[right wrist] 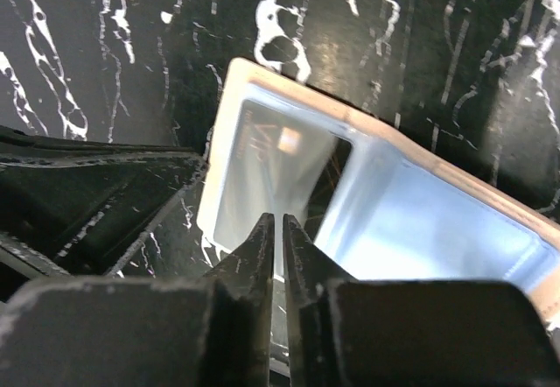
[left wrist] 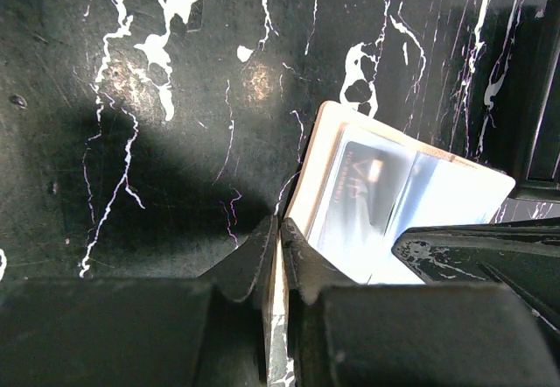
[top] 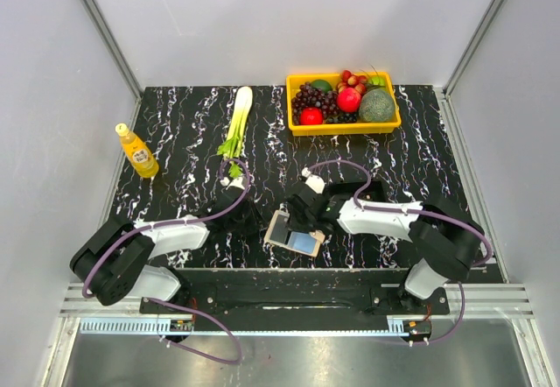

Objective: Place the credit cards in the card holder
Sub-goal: Insert the credit card into the card holder.

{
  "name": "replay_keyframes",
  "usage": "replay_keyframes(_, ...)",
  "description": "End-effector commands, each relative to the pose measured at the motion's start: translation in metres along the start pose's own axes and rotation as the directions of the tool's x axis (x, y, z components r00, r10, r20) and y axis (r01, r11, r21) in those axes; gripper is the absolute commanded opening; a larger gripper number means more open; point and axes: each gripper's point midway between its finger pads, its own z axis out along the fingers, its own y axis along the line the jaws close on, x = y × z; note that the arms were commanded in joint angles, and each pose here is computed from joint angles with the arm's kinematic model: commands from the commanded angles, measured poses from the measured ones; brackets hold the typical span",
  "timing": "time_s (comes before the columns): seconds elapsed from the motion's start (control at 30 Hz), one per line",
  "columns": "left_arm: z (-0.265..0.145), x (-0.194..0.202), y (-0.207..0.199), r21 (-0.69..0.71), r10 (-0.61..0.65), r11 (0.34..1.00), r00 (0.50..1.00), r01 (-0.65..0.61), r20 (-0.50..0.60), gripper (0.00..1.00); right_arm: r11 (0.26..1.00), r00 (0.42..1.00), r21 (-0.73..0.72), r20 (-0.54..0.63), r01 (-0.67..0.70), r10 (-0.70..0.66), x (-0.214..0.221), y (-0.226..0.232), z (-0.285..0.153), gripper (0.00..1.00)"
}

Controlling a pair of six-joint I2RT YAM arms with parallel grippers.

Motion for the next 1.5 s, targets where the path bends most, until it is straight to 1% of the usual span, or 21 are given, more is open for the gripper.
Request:
replay_keyframes(0.0, -0.012, 0.051, 0.06, -0.203, 0.016, 0.978, 0.982, -0.054, -0.186, 0.11, 0.995, 0.998, -0.094, 0.057, 0.027, -0.021, -0.021, 0.039, -0.002, 0.09)
replay_keyframes(0.03, -0.013, 0.051, 0.061, -0.205, 0.017, 0.977, 0.982, -0.056, -0.187, 0.11, 0.994, 0.997, -0.099, 0.066, 0.044, -0.037, -0.023, 0.041, -0.002, 0.03)
replay_keyframes(0.07, -0.013, 0.051, 0.062, -0.208, 0.017, 0.977, 0.983, -0.055, -0.184, 0.11, 0.994, 0.996, -0.094, 0.071, 0.054, -0.047, -0.024, 0.04, -0.002, 0.0)
replay_keyframes(0.17, -0.013, 0.05, 0.06, -0.203, 0.018, 0.978, 0.983, -0.056, -0.183, 0.11, 0.995, 0.996, -0.081, 0.077, 0.061, -0.054, -0.022, 0.035, 0.006, 0.01)
replay_keyframes(0.27, -0.013, 0.049, 0.058, -0.197, 0.019, 0.979, 0.983, -0.056, -0.181, 0.1, 0.995, 0.997, -0.061, 0.008, 0.072, -0.072, -0.005, 0.028, 0.023, 0.0)
replay_keyframes(0.3, -0.013, 0.048, 0.058, -0.196, 0.023, 0.979, 0.983, -0.058, -0.18, 0.1, 0.996, 0.997, -0.032, -0.018, 0.078, -0.078, 0.002, 0.02, 0.031, 0.0)
replay_keyframes(0.37, -0.014, 0.048, 0.057, -0.194, 0.025, 0.979, 0.984, -0.06, -0.178, 0.1, 0.997, 0.996, 0.013, -0.048, 0.08, -0.08, 0.01, 0.008, 0.034, 0.0)
replay_keyframes(0.43, -0.015, 0.047, 0.057, -0.195, 0.026, 0.979, 0.985, -0.06, -0.172, 0.1, 0.994, 0.996, 0.075, -0.034, 0.079, -0.077, 0.009, -0.009, 0.031, 0.0)
replay_keyframes(0.63, -0.016, 0.044, 0.057, -0.2, 0.031, 0.978, 0.986, -0.064, -0.166, 0.1, 0.989, 0.994, 0.11, 0.021, 0.103, -0.106, -0.004, -0.019, 0.013, 0.0)
replay_keyframes(0.9, -0.016, 0.046, 0.059, -0.204, 0.033, 0.977, 0.985, -0.068, -0.17, 0.09, 0.978, 0.995, 0.184, -0.005, 0.097, -0.098, 0.003, -0.038, 0.009, 0.01)
replay_keyframes(0.93, -0.016, 0.046, 0.059, -0.203, 0.033, 0.977, 0.985, -0.068, -0.169, 0.09, 0.978, 0.996, 0.187, -0.005, 0.09, -0.091, 0.004, -0.04, 0.008, 0.06)
replay_keyframes(1.0, -0.017, 0.044, 0.057, -0.197, 0.035, 0.978, 0.986, -0.067, -0.163, 0.09, 0.986, 0.996, 0.146, 0.011, 0.082, -0.085, 0.0, -0.032, 0.003, 0.11)
replay_keyframes(1.03, -0.017, 0.044, 0.056, -0.19, 0.039, 0.979, 0.986, -0.069, -0.16, 0.09, 0.99, 0.997, 0.122, 0.028, 0.07, -0.074, -0.004, -0.027, -0.001, 0.16)
replay_keyframes(1.1, -0.018, 0.041, 0.052, -0.176, 0.043, 0.982, 0.988, -0.069, -0.151, 0.09, 0.997, 0.997, 0.057, 0.063, 0.049, -0.053, -0.012, -0.014, -0.01, 0.41)
replay_keyframes(1.2, -0.021, 0.034, 0.041, -0.143, 0.057, 0.987, 0.99, -0.076, -0.13, 0.09, 1.0, 0.995, -0.014, 0.102, 0.01, -0.009, -0.026, -0.001, -0.023, 0.42)
replay_keyframes(1.27, -0.024, 0.027, 0.033, -0.114, 0.069, 0.99, 0.992, -0.081, -0.108, 0.1, 0.999, 0.994, -0.047, 0.107, -0.013, 0.018, -0.031, 0.003, -0.028, 0.45)
replay_keyframes(1.4, -0.03, 0.011, 0.008, -0.045, 0.102, 0.993, 0.992, -0.105, -0.068, 0.12, 0.997, 0.995, -0.053, 0.072, -0.064, 0.068, -0.028, -0.001, -0.026, 0.48)
replay_keyframes(1.47, -0.032, 0.005, -0.001, -0.025, 0.122, 0.992, 0.991, -0.124, -0.059, 0.13, 0.994, 0.994, -0.042, 0.048, -0.097, 0.099, -0.021, -0.005, -0.023, 0.48)
